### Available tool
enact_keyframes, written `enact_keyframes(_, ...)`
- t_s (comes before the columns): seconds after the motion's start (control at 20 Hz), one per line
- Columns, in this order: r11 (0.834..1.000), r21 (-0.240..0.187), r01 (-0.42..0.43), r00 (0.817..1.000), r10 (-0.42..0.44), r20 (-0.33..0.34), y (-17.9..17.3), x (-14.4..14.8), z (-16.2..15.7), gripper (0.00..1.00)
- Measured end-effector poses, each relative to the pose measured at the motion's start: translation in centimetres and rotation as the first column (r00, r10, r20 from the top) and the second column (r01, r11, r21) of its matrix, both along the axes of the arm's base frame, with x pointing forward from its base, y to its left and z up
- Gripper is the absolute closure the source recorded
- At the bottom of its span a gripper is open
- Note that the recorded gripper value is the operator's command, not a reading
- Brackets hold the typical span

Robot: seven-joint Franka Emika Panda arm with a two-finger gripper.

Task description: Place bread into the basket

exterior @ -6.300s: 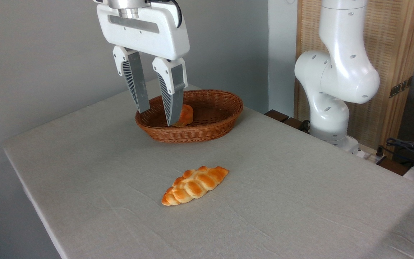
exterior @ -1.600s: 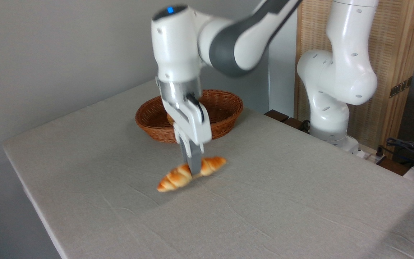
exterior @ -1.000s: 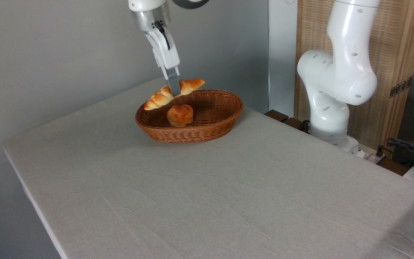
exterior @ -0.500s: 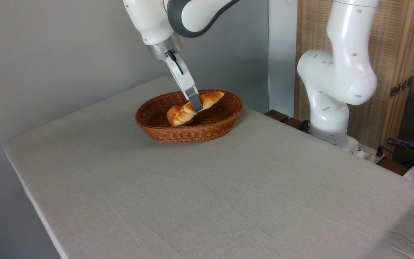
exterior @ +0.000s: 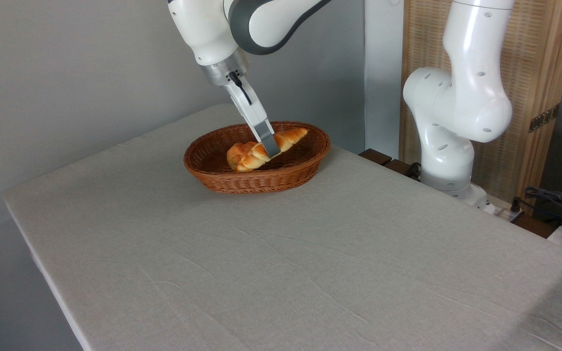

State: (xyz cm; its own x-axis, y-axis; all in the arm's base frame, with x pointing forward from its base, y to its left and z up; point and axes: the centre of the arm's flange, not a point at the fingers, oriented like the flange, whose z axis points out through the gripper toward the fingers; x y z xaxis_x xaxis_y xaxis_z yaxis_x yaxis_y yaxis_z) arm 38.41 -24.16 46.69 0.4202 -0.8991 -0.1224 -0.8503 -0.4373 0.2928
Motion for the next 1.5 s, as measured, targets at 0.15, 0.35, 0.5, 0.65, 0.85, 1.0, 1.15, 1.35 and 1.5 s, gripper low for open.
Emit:
enact_keyframes(0.15, 1.0, 0.0, -0.002, 1.0, 0.002, 0.0, 0.1, 0.0, 0.0, 0.0)
enact_keyframes(0.35, 1.0, -0.003, -0.008, 1.0, 0.008, 0.003, 0.3, 0.2, 0.2, 0.0)
enact_keyframes(0.5, 0.999, -0.029, -0.038, 0.998, 0.039, 0.039, 1.3, 1.6, 2.1, 0.0)
enact_keyframes(0.65, 0.987, -0.089, -0.131, 0.983, 0.141, 0.118, 5.3, 5.1, 6.9, 0.0)
enact_keyframes(0.85, 0.967, -0.094, -0.236, 0.942, 0.251, 0.223, 12.5, 10.9, 11.2, 0.0)
enact_keyframes(1.0, 0.965, -0.064, -0.255, 0.924, 0.263, 0.277, 14.1, 14.6, 12.5, 0.0)
enact_keyframes(1.15, 0.951, -0.074, -0.3, 0.897, 0.307, 0.316, 16.7, 16.8, 14.2, 0.0)
enact_keyframes(1.35, 0.938, -0.089, -0.336, 0.872, 0.345, 0.346, 19.0, 17.4, 15.9, 0.0)
enact_keyframes(1.5, 0.942, -0.082, -0.327, 0.882, 0.335, 0.332, 18.4, 17.1, 15.9, 0.0)
